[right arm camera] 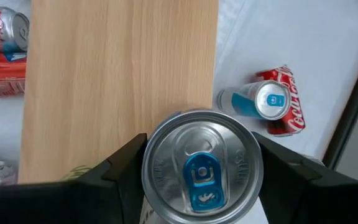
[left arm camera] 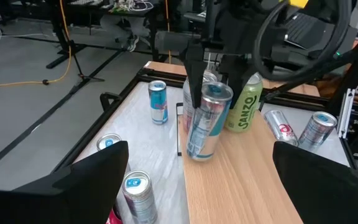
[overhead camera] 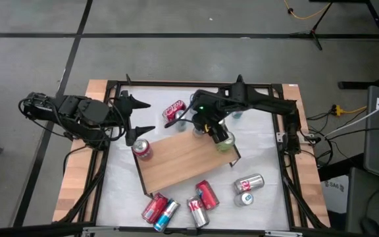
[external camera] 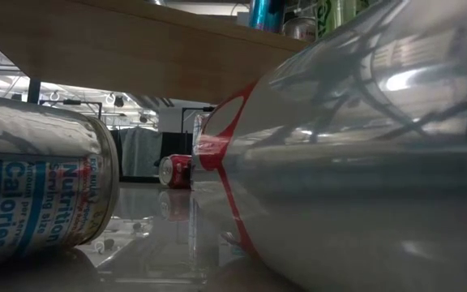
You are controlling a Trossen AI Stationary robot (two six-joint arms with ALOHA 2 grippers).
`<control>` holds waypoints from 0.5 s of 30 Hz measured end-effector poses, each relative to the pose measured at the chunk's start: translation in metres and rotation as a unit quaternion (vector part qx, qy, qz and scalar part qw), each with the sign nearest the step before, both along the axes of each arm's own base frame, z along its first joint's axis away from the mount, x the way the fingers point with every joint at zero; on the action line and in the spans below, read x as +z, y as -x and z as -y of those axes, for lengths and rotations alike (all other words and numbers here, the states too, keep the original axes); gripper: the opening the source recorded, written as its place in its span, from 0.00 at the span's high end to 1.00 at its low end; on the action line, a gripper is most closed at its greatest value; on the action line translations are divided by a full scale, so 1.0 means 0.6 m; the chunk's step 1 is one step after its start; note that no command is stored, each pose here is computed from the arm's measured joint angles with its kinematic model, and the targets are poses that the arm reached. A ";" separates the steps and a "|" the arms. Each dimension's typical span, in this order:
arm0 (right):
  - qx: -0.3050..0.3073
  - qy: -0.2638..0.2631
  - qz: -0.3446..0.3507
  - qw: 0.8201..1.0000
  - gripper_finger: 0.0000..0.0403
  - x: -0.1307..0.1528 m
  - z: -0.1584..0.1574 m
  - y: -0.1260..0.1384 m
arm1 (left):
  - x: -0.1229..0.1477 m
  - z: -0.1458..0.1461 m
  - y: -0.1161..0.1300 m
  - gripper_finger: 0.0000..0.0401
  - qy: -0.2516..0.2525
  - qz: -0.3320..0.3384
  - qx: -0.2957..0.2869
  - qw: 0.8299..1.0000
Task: Place canned beverage on shelf
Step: Put the blue soda can on the shelf
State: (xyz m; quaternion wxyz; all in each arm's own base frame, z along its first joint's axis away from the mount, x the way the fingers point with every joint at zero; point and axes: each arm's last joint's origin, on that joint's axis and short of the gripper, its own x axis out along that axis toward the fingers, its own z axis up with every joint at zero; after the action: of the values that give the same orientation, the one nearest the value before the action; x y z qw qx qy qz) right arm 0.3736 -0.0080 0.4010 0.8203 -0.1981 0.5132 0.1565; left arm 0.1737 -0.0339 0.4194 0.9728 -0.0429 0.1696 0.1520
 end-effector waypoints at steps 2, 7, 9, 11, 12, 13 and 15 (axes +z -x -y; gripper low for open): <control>0.000 0.000 -0.003 1.000 0.44 -0.003 0.000 -0.002 | 0.000 0.000 0.000 0.02 0.000 0.000 0.000 1.000; 0.000 0.000 -0.006 1.000 0.44 -0.005 0.000 -0.004 | 0.000 0.000 0.000 0.02 0.000 0.000 0.000 1.000; 0.000 0.000 -0.007 1.000 0.43 -0.006 0.000 -0.004 | 0.000 0.000 0.000 0.02 0.000 0.000 0.000 1.000; 0.000 0.000 -0.007 1.000 0.43 -0.006 0.000 -0.004 | 0.000 0.000 0.000 0.02 0.000 0.000 0.000 1.000; 0.000 0.000 -0.007 1.000 0.42 -0.006 0.000 -0.004 | 0.000 0.000 0.000 0.02 0.000 0.000 -0.001 1.000; 0.000 0.000 -0.007 1.000 0.41 -0.006 0.000 -0.004 | 0.000 0.000 0.000 0.02 0.000 0.000 -0.001 1.000; -0.001 0.000 -0.007 1.000 0.39 -0.006 0.000 -0.004 | 0.000 0.000 0.000 0.02 0.000 0.000 -0.001 1.000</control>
State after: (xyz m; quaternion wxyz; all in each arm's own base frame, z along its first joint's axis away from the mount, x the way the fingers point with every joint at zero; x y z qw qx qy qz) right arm 0.3761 -0.0081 0.3975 0.8171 -0.1963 0.5187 0.1575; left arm 0.1737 -0.0339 0.4194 0.9729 -0.0430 0.1698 0.1510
